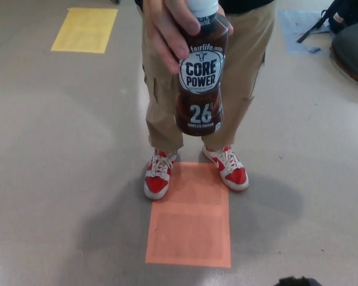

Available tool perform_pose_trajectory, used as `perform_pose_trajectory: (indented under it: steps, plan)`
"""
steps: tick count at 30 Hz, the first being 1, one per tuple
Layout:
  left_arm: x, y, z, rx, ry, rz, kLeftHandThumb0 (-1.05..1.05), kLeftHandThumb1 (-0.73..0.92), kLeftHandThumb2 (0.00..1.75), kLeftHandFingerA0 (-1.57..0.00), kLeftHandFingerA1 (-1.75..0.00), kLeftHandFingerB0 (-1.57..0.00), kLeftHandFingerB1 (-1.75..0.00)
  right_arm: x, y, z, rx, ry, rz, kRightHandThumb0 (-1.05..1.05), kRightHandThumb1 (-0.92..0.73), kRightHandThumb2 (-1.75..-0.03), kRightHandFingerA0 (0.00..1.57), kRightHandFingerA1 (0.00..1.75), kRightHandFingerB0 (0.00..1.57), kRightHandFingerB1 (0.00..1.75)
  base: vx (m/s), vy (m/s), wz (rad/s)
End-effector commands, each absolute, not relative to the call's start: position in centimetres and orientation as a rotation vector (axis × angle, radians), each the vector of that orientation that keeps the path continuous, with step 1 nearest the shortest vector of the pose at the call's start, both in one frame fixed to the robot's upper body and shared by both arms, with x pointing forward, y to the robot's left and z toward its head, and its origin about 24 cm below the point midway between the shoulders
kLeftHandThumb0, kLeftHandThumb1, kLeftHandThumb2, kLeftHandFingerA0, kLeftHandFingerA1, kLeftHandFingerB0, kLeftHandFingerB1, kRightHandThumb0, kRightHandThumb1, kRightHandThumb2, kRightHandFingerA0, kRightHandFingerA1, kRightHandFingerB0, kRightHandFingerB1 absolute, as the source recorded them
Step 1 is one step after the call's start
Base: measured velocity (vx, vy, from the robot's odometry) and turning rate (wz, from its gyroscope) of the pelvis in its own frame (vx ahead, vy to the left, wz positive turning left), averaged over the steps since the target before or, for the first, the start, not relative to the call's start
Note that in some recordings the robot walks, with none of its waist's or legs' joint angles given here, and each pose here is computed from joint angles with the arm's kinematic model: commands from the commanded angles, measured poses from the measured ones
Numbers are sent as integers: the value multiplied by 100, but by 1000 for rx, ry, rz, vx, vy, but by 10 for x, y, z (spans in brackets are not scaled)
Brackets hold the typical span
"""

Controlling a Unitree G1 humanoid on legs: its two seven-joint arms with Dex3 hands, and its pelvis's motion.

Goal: The robot recieved a bottle of protein shake from a person using its left hand and then shake the protein up and down 2 two times and hand it back to the person

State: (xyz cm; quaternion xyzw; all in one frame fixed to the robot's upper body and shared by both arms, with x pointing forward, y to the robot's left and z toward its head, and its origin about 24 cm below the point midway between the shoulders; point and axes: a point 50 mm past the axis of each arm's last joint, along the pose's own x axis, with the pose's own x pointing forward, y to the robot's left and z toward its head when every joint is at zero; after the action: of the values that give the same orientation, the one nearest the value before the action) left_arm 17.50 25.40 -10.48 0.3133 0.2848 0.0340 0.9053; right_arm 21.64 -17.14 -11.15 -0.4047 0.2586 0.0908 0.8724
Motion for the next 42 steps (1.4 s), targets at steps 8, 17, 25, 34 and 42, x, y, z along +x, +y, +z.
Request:
perform_pose_trajectory:
  steps: [8, 17, 25, 34, 42]
  plan:
    - [210, 239, -62, 707, 121, 68, -27, 81, 65, -81, -46, -59, -41, 222, -165, -99, -970, 263, 138, -38, -63, -97, 88, 69, 87, 60, 0, 0, 0]
    - [244, 218, -10, 640, -111, -42, -30, 81, 64, -76, -45, -61, -41, 225, -166, -96, -974, 233, 126, -41, -64, -96, 90, 82, 90, 66, 0, 0, 0]
    - [253, 201, 29, 544, -134, -184, -35, 69, 60, -62, -43, -49, -38, 225, -166, -97, -950, 252, 120, -44, -68, -91, 87, 77, 89, 65, 0, 0, 0]
    - [263, 182, 66, 486, -12, -444, -73, 56, 60, -15, -34, -7, -21, 227, -165, -96, -948, 253, 116, -43, -68, -89, 86, 83, 89, 64, 0, 0, 0]
    - [277, 168, 95, 336, 74, -589, -80, 49, 86, -2, -25, 0, -7, 229, -167, -95, -959, 249, 123, -44, -70, -89, 85, 79, 87, 62, 0, 0, 0]
